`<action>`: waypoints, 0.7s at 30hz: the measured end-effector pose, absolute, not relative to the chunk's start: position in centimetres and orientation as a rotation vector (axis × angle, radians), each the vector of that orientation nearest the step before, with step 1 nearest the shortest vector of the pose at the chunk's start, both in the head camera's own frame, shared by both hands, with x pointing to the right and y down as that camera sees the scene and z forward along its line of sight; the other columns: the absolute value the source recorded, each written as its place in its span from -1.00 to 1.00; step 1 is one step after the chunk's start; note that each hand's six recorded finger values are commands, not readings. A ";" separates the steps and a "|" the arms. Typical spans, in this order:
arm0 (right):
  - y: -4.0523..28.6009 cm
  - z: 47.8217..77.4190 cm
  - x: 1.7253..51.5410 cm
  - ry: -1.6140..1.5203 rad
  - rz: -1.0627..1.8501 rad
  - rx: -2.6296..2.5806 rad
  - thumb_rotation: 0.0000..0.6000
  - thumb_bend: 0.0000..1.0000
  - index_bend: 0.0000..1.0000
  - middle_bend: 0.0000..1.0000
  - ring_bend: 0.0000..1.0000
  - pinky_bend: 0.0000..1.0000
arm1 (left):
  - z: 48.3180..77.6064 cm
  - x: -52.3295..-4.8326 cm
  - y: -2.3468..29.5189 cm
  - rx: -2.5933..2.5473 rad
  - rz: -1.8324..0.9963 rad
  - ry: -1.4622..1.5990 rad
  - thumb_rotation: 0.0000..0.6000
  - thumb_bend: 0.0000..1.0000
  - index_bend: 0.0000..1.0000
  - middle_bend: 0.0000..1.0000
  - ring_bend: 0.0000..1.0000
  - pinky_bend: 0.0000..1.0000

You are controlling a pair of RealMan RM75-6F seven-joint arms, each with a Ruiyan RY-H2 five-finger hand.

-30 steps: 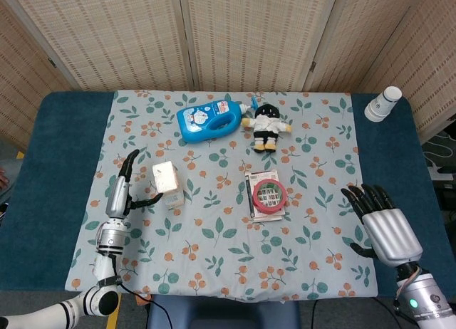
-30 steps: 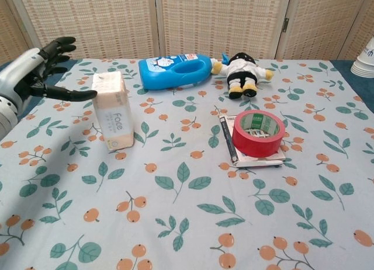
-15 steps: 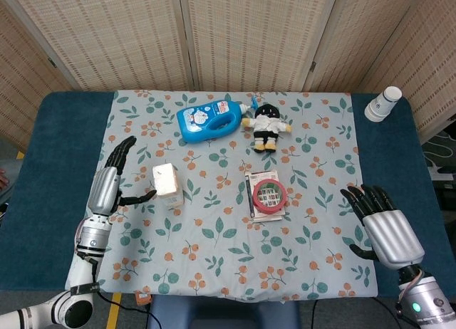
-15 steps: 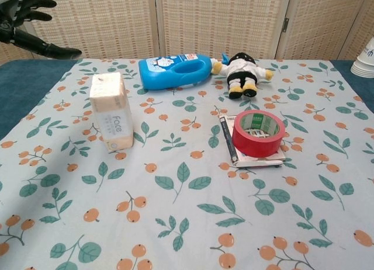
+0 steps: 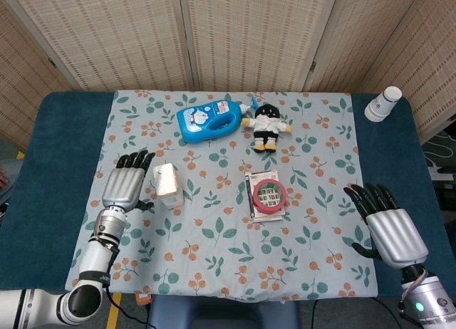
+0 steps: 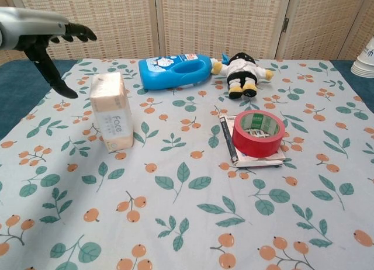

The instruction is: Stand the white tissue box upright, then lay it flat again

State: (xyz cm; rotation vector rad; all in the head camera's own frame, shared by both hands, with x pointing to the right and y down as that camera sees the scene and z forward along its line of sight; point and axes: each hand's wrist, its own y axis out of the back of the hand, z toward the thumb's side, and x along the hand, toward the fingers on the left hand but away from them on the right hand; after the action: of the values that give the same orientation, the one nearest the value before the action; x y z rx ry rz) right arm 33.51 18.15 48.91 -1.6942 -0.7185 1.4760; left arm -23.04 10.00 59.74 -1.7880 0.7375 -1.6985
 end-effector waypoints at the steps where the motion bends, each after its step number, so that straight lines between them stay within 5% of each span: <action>1: 18.1 48.9 33.6 -0.720 1.477 -1.693 1.00 -0.78 -0.86 -0.88 -1.00 -0.94 | 59.9 -22.6 10.0 -1.793 -1.740 0.712 1.00 -0.72 -1.00 -1.00 -1.00 -0.89; 10: 18.0 48.6 33.8 -0.733 1.477 -1.693 1.00 -0.78 -0.86 -0.88 -1.00 -0.94 | 58.9 -16.2 8.5 -1.755 -1.933 0.496 1.00 -0.72 -1.00 -1.00 -1.00 -0.87; 21: 17.9 48.4 33.9 -0.745 1.473 -1.698 1.00 -0.78 -0.86 -0.88 -1.00 -0.94 | 59.9 -15.3 7.7 -1.682 -1.986 0.507 1.00 -0.72 -1.00 -0.98 -1.00 -0.86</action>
State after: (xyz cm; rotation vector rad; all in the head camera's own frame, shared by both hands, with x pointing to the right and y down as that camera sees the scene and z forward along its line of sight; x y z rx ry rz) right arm 33.90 17.86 48.42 -1.6985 -0.7448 1.4728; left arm -15.28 7.67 59.93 -1.6822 0.5070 -1.9858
